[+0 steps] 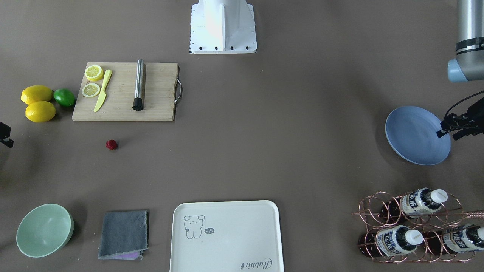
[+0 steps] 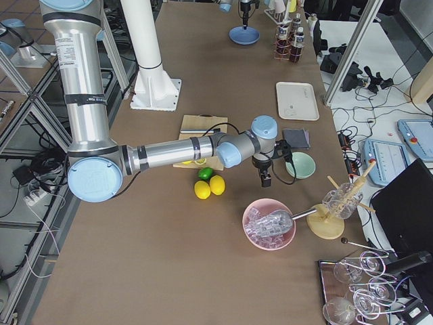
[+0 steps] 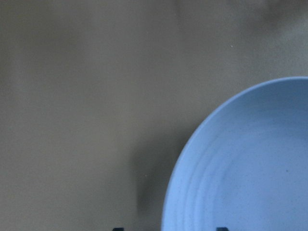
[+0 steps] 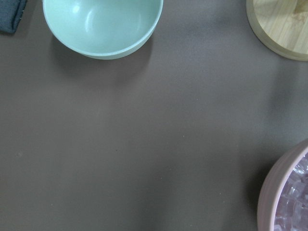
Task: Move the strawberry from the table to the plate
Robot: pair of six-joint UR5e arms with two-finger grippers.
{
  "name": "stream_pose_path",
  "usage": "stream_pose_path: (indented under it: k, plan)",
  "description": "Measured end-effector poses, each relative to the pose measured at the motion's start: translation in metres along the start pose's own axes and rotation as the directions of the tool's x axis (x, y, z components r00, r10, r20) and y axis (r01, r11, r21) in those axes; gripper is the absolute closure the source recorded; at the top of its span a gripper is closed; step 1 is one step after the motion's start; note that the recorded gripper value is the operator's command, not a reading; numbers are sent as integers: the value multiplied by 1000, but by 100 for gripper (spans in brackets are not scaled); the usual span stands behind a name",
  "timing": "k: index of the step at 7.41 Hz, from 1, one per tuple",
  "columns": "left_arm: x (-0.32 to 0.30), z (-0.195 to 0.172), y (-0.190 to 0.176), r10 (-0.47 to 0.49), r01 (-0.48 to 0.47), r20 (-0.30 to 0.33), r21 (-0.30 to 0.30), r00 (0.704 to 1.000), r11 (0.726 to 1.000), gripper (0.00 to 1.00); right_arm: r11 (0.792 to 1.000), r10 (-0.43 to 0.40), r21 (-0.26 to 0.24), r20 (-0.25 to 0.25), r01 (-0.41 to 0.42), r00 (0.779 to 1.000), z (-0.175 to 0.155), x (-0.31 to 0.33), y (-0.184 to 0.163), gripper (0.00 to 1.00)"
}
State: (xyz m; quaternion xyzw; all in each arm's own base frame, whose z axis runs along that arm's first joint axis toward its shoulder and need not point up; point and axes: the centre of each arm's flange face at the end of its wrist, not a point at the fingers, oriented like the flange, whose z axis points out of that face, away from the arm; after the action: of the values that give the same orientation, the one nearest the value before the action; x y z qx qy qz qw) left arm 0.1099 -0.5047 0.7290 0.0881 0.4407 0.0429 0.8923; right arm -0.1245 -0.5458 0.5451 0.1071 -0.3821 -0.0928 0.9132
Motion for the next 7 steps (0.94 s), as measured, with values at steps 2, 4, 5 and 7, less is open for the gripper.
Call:
stream_pose_path:
  k: [2,4,5,7]
  plan:
    - [-2,4,3,5,-5,-2,-2,1000,1000,100,1000,1,1,-11,-1,1000,1,2,0,0]
    - [-2,4,2,8,-8,-3,-1,1000,1000,100,1000,0,2,-16,0,1000,2,2,0,0]
    - [1,3,0,11,-11,-9,3,1000,1000,100,1000,-1,2,-16,1,1000,2,2,0,0]
    - [28,-13,-11,-13,15,-64,21,998,1000,100,1000,-2,3,-16,2,1000,1,1,0,0]
